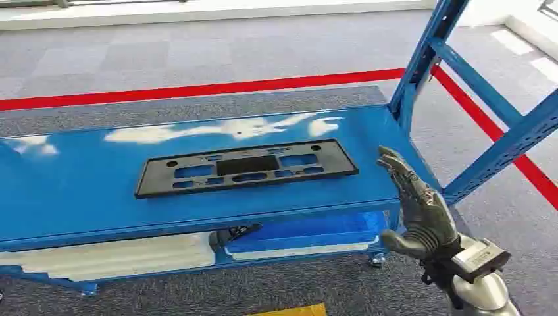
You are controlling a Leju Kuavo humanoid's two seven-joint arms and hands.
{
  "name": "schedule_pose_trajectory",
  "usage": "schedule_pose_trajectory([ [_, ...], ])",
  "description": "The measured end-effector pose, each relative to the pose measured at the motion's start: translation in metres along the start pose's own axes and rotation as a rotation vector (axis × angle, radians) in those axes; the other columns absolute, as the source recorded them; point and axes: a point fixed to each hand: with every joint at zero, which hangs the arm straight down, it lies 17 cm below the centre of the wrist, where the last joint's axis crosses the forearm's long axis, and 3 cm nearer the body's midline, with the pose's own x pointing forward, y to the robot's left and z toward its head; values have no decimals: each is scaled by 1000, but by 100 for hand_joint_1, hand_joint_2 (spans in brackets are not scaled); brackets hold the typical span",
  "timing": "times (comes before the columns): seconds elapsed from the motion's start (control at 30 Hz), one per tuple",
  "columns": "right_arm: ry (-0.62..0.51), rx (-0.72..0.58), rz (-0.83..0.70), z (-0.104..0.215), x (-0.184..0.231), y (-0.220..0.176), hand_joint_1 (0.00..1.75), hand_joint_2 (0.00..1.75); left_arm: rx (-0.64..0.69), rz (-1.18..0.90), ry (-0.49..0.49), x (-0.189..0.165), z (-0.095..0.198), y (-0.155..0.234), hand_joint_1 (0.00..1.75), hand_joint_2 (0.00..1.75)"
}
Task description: Take the parts from the cabinet and place them on the table.
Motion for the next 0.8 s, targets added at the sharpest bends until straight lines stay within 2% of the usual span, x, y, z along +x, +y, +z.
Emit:
schedule_pose_trajectory([
  [0.37,19,1,43,-1,-4,-3,0,175,5,-1,-1,1,0,2,0,0],
  [0.6,68,-10,262,-16,-17,-4,0,175,9,0,1,-1,0,0,0,0],
  [0.73,90,-23,532,-27,-29,-8,0,175,9,-3,3,-1,0,0,0,0],
  [0.77,107,-22,601,-29,-35,-8,0,0,11,-5,4,-1,-1,0,0,0],
  [0.8,117,-14,647,-32,-39,-6,0,0,12,-6,4,-1,-1,1,0,0],
])
